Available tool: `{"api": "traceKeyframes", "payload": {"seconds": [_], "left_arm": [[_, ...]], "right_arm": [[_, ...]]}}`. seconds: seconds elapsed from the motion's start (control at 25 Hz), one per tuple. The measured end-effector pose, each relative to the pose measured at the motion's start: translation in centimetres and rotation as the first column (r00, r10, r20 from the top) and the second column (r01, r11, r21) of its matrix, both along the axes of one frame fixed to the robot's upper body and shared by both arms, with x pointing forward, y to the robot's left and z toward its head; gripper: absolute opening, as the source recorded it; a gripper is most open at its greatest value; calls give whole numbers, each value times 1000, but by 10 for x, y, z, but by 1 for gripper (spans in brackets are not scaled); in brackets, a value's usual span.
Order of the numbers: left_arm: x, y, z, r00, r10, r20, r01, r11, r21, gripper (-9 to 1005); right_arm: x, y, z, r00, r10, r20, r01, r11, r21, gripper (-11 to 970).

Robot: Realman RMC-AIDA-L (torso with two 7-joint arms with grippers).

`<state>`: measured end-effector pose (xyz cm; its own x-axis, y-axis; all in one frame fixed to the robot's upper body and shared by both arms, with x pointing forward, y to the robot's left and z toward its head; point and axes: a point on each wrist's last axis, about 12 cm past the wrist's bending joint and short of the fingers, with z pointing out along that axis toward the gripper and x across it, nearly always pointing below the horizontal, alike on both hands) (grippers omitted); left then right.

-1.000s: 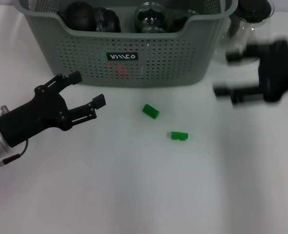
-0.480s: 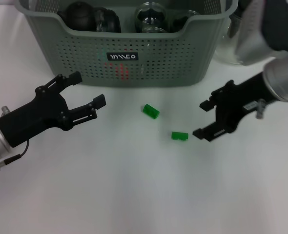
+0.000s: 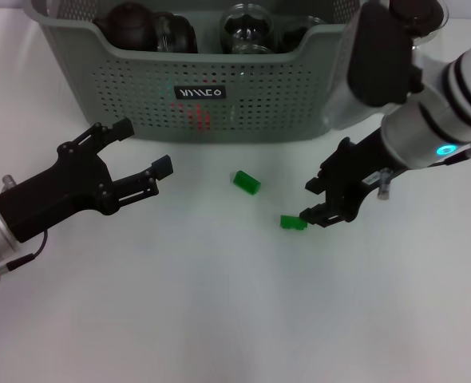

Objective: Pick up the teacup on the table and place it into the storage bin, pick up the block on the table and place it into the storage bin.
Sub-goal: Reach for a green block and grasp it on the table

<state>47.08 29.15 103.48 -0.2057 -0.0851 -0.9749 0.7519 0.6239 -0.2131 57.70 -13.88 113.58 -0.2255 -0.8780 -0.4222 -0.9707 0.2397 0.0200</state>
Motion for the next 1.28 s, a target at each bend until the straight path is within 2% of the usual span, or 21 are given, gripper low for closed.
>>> {"api": "traceKeyframes", "payload": {"seconds": [0.04, 0.64, 1.0, 1.24, 1.28], "left_arm": [[0, 0, 0, 1000, 0, 0, 0, 1000, 0, 948], [0, 0, 0, 1000, 1, 0, -1, 1000, 0, 948], [-2, 0, -1, 1000, 5, -6, -5, 1000, -3, 948], [-3, -1, -2, 1000, 3, -10, -3, 1000, -11, 948], [-3, -1, -2, 1000, 3, -10, -3, 1000, -11, 948]], "right_arm": [[-1, 2, -2, 1000, 7, 2, -7, 1000, -4, 482], [-3, 13, -33, 1000, 6, -12, -6, 1000, -11, 459], [-3, 14, -37, 1000, 4, -24, -4, 1000, 3, 444], [-1, 13, -42, 999, -19, -36, 18, 1000, -9, 225], [-1, 13, -42, 999, -20, -36, 19, 1000, -9, 219]]}}
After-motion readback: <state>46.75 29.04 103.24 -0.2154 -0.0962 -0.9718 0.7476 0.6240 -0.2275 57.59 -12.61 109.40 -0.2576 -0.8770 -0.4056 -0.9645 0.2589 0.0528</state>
